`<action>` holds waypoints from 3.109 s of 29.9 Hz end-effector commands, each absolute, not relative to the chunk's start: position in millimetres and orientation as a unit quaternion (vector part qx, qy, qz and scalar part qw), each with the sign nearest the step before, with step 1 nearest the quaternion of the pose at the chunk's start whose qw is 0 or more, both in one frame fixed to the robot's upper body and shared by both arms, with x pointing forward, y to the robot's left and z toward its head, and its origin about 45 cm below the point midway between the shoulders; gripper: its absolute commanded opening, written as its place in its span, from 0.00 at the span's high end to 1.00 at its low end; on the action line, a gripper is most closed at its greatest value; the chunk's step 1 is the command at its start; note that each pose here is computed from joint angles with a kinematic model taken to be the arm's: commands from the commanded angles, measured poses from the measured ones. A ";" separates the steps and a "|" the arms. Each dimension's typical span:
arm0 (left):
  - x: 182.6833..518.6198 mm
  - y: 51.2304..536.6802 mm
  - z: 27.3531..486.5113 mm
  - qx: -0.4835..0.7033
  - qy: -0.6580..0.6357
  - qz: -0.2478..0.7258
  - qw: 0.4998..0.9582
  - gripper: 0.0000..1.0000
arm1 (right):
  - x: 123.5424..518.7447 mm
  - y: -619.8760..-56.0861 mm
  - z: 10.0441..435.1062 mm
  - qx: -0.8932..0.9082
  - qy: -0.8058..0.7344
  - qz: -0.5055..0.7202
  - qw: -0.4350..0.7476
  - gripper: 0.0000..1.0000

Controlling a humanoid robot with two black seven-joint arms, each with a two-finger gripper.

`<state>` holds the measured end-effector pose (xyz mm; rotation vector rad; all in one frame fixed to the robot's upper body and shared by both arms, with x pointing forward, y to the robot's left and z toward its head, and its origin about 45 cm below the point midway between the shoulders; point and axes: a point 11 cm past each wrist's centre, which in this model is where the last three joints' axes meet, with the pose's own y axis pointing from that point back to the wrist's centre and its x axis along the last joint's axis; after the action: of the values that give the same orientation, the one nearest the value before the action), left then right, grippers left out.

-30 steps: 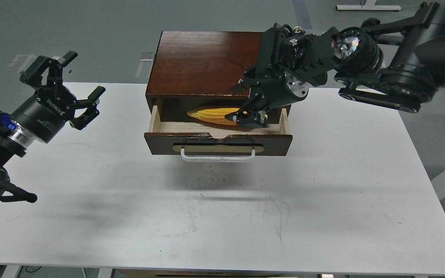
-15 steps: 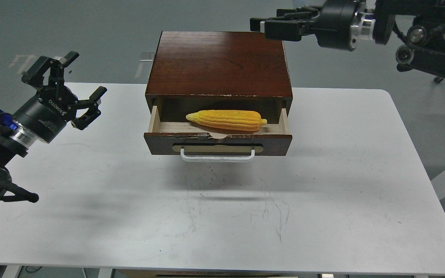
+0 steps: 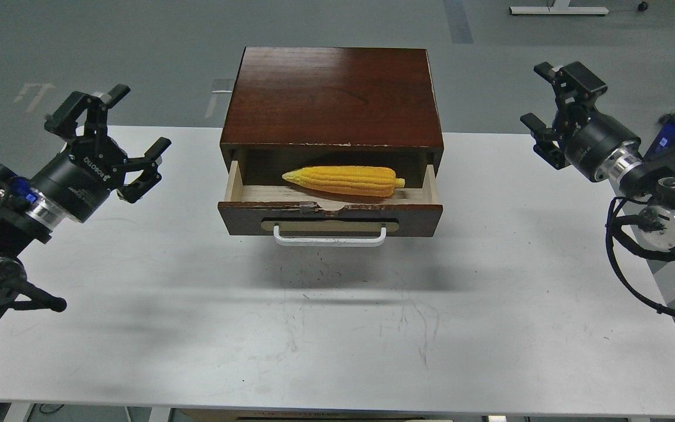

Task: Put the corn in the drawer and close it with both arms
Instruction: 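Bring the left gripper to the front of the drawer near its handle, then push the drawer front with the left gripper toward the box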

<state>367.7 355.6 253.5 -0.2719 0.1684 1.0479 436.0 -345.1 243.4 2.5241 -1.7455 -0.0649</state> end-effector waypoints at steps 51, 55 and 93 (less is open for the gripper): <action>265.4 126.7 220.4 0.180 -0.369 0.018 0.912 1.00 | 409.2 -364.7 185.6 0.801 -0.588 -0.106 0.029 0.02; 266.1 132.9 209.1 0.187 -0.342 0.030 0.920 1.00 | 409.1 -364.7 185.5 0.802 -0.588 -0.105 0.029 0.02; 317.7 180.4 188.9 0.201 -0.203 0.165 0.944 1.00 | 404.1 -366.4 178.5 0.800 -0.589 -0.112 0.034 0.03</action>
<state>314.3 176.6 190.5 0.4013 -0.4185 0.3234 404.3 -366.5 178.3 2.4590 -1.8112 -0.3454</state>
